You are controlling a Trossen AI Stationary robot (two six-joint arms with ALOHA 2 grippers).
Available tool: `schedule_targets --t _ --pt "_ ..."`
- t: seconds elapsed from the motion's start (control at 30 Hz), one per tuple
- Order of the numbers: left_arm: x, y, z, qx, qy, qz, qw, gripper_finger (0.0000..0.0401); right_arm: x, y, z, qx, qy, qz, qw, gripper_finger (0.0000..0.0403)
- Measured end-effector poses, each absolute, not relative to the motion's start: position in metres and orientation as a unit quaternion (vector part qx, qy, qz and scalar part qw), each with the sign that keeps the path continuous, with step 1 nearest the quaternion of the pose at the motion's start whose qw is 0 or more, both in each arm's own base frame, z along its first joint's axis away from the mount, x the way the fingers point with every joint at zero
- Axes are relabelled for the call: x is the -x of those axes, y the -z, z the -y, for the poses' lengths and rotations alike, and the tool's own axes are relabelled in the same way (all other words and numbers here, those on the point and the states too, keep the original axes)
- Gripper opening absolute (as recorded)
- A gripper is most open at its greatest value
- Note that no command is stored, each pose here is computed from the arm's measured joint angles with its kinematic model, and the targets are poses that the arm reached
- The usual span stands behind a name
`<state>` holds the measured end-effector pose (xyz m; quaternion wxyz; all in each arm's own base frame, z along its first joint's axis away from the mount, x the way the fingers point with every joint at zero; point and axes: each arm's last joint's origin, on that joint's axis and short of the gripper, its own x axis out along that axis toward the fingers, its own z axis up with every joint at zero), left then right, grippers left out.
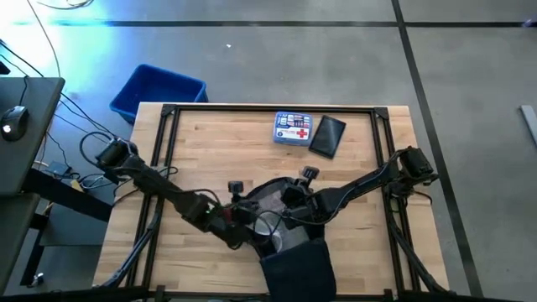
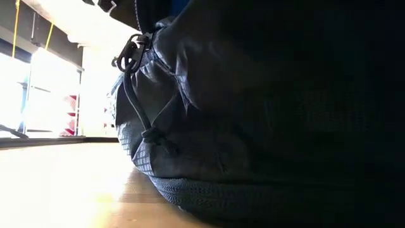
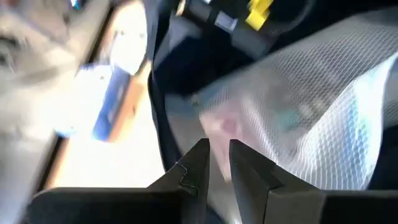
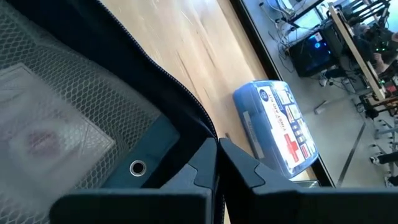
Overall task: Unpack backpack
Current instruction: Put the blue zipper bag in the black backpack
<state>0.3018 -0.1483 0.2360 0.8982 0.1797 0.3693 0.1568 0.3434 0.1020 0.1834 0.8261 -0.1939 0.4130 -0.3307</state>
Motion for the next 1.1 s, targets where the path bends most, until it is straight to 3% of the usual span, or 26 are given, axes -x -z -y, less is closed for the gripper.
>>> schedule_targets --t 0.47,0.6,0.7,0.87,1.1 --pt "-0.307 -0.177 0.085 -0.041 -0.223 -0.465 0.856 0.0141 -0.343 -0.182 -0.102 0.183 0.314 -0.427 0.828 0.0000" --pt "-0.299 -0.168 0.071 -0.029 -0.257 -0.492 0.832 0.0150 -0.343 -0.182 -0.103 0.179 0.308 -0.431 0.829 0.0000" --pt "-0.296 -0.164 0.069 -0.030 -0.250 -0.507 0.824 0.0129 -0.343 -0.182 -0.103 0.182 0.300 -0.436 0.829 0.0000" --pt "-0.293 -0.167 0.080 -0.043 -0.219 -0.510 0.831 0.0018 -0.342 -0.178 -0.103 0.194 0.289 -0.446 0.825 0.0000" --pt "-0.287 -0.183 0.097 -0.030 -0.209 -0.463 0.861 0.0002 -0.331 -0.163 -0.093 0.233 0.303 -0.466 0.798 0.0000"
